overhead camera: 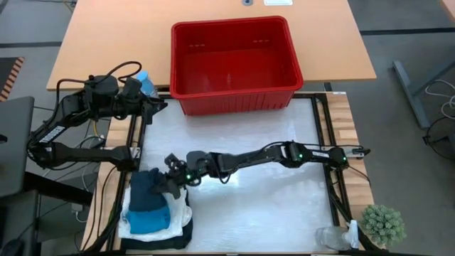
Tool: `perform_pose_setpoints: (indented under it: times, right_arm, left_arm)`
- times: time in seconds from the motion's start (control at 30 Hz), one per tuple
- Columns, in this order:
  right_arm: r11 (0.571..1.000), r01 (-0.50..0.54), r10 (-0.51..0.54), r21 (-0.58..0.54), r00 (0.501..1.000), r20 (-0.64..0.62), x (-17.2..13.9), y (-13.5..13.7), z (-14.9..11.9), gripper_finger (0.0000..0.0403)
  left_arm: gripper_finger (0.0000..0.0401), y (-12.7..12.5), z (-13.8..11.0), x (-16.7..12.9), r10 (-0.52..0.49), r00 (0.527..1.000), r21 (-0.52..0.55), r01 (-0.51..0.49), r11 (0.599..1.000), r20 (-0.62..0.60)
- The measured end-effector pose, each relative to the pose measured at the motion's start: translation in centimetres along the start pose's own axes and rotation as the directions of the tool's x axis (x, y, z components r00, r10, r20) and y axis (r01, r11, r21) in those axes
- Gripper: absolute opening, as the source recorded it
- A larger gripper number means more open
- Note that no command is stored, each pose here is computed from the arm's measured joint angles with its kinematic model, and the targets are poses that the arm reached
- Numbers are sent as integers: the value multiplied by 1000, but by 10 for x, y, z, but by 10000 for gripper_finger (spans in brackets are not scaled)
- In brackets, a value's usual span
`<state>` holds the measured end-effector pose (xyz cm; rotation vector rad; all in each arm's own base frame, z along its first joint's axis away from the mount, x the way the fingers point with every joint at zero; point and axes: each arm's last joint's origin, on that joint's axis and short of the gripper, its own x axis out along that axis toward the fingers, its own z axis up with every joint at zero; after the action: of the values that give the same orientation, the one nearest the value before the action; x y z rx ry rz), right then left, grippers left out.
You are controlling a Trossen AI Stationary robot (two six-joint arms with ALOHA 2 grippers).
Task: Fold Laundry from Bin
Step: Stack the gray shorts on top of the blue shorts
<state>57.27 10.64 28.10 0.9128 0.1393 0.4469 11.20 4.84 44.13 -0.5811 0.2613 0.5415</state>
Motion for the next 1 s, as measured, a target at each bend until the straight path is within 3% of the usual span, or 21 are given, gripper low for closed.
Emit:
perform_pose_setpoints:
  times: [0.13, 0.3, 0.5, 0.67, 0.8, 1.0]
  right_arm:
    - [996, 84, -88, -39, 990, -107, 3, -2, -23, 26]
    - [981, 154, -168, -115, 978, -124, 6, 2, -40, 26]
    - [981, 191, -196, -47, 970, -147, 9, 0, -55, 26]
    - [941, 336, -339, -50, 919, -200, 6, -8, -68, 26]
    - [948, 317, -319, -38, 932, -171, 6, -11, -61, 49]
    - [983, 177, -183, -53, 976, -117, 8, -3, -43, 24]
  left_arm:
    - [132, 0, 0, 0, 7, 1000, -12, -7, 1000, 3]
    - [132, 0, 0, 1, 8, 1000, -14, -8, 1000, 2]
    - [132, 0, 0, 1, 8, 1000, -15, -8, 1000, 2]
    - [132, 0, -2, 1, -8, 1000, -29, 8, 1000, -25]
    - [132, 3, -6, 0, 20, 997, -25, -22, 999, -73]
    - [132, 6, -10, 0, 61, 992, -25, -64, 998, -110]
